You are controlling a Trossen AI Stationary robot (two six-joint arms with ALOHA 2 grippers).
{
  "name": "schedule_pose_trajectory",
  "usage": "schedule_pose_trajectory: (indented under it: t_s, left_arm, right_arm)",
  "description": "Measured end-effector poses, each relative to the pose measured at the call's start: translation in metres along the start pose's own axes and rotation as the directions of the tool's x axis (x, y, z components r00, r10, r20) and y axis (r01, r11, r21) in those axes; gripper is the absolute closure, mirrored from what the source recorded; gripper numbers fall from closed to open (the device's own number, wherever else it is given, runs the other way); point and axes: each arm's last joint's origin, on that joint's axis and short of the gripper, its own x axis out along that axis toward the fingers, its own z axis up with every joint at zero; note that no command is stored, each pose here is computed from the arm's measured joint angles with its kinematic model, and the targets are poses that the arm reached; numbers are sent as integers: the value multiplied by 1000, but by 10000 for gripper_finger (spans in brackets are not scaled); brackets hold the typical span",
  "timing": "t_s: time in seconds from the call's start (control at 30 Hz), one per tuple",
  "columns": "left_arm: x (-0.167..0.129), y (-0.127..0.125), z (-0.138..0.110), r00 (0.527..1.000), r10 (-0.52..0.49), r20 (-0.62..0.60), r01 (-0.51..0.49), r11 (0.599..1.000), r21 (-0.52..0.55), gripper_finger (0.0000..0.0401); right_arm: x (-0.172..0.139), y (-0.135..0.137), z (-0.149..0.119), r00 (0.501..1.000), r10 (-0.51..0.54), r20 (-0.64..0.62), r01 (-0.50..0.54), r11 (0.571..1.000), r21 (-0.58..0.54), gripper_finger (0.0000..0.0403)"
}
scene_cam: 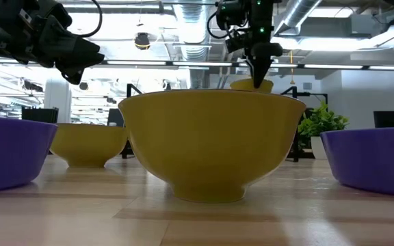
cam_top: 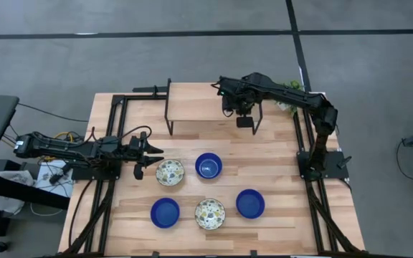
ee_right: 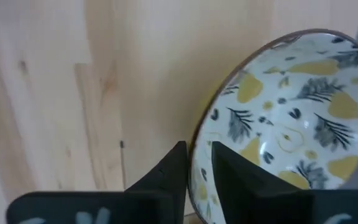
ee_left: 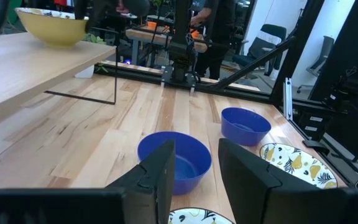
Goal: Pick & Place Mini bowls
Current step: Put the top right yellow patterned bowl on the shelf, then stack the bottom yellow patterned bowl on top of the other yellow patterned bowl on the shelf
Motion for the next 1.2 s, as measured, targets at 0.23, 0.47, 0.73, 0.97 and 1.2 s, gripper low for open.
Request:
schedule_pose_trajectory:
  t_s: [0.23,0.47,0.73,0.97,1.2]
  left_arm:
    - [0,0,0,1000,0,0,0,1000,0,279]
    - [0,0,0,1000,0,0,0,1000,0,279]
    - [0,0,0,1000,0,0,0,1000,0,279]
    - [0,0,0,1000,0,0,0,1000,0,279]
    - [0,0,0,1000,1,-3,-1,1000,0,279]
  right_arm:
    - [-3,10,5,1000,20,17,-19,999,-34,300]
    - [-7,24,7,1000,-11,-28,9,997,-79,253]
    - [-29,38,10,998,-59,-36,54,989,-136,226]
    - [-81,53,14,991,-73,111,88,986,-139,225]
    - [-143,83,-8,926,115,359,-59,985,-163,225]
